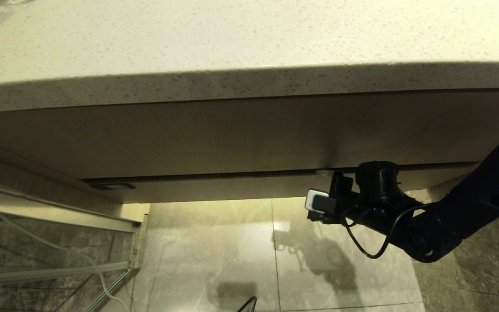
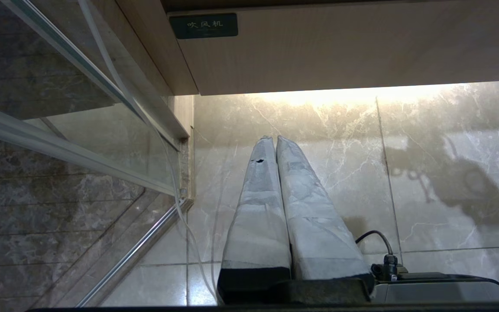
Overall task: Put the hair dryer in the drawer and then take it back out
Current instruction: Pull open the drawer
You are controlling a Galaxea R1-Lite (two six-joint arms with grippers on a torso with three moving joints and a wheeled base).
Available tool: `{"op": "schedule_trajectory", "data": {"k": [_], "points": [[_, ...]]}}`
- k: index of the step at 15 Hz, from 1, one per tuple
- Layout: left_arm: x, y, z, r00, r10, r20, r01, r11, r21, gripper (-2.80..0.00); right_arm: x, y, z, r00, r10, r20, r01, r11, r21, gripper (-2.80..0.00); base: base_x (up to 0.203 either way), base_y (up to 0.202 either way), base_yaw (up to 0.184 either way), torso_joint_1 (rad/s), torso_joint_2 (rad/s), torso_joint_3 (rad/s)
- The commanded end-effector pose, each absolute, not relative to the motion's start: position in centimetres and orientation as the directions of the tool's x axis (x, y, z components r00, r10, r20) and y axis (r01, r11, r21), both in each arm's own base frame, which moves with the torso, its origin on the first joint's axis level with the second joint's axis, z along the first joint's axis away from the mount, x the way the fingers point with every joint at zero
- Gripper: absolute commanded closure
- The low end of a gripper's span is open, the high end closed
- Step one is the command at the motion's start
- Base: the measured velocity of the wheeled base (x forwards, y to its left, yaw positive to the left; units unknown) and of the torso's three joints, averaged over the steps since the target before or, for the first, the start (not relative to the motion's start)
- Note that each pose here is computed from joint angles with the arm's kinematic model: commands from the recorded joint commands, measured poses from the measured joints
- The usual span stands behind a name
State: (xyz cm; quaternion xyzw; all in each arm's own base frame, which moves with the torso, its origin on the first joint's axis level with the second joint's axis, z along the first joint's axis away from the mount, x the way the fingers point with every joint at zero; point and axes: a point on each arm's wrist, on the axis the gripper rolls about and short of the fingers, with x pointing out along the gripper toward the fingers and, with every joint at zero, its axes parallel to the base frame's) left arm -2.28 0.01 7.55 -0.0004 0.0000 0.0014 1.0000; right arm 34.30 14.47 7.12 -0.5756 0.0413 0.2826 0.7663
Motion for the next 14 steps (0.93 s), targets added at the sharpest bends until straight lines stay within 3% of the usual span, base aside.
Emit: {"op": "schedule_trajectory", "data": {"k": [1, 14], "points": [[-2.3, 0.0, 7.5, 1.000, 0.003, 0.000, -0.003, 1.000, -0.002, 0.00, 34.1, 14.4, 6.8, 0.827, 0.382, -0.413, -0.501, 0.163, -0.850, -2.80, 0.000, 0.000, 0.000, 0.000, 0.00, 0.000], [-2.3, 0.0, 7.5, 1.000, 0.003, 0.000, -0.003, 1.000, -0.002, 0.00, 32.9, 13.8, 6.8, 0.803, 0.368, -0.470, -0.548, 0.142, -0.825, -2.80, 0.000, 0.000, 0.000, 0.000, 0.00, 0.000]]}}
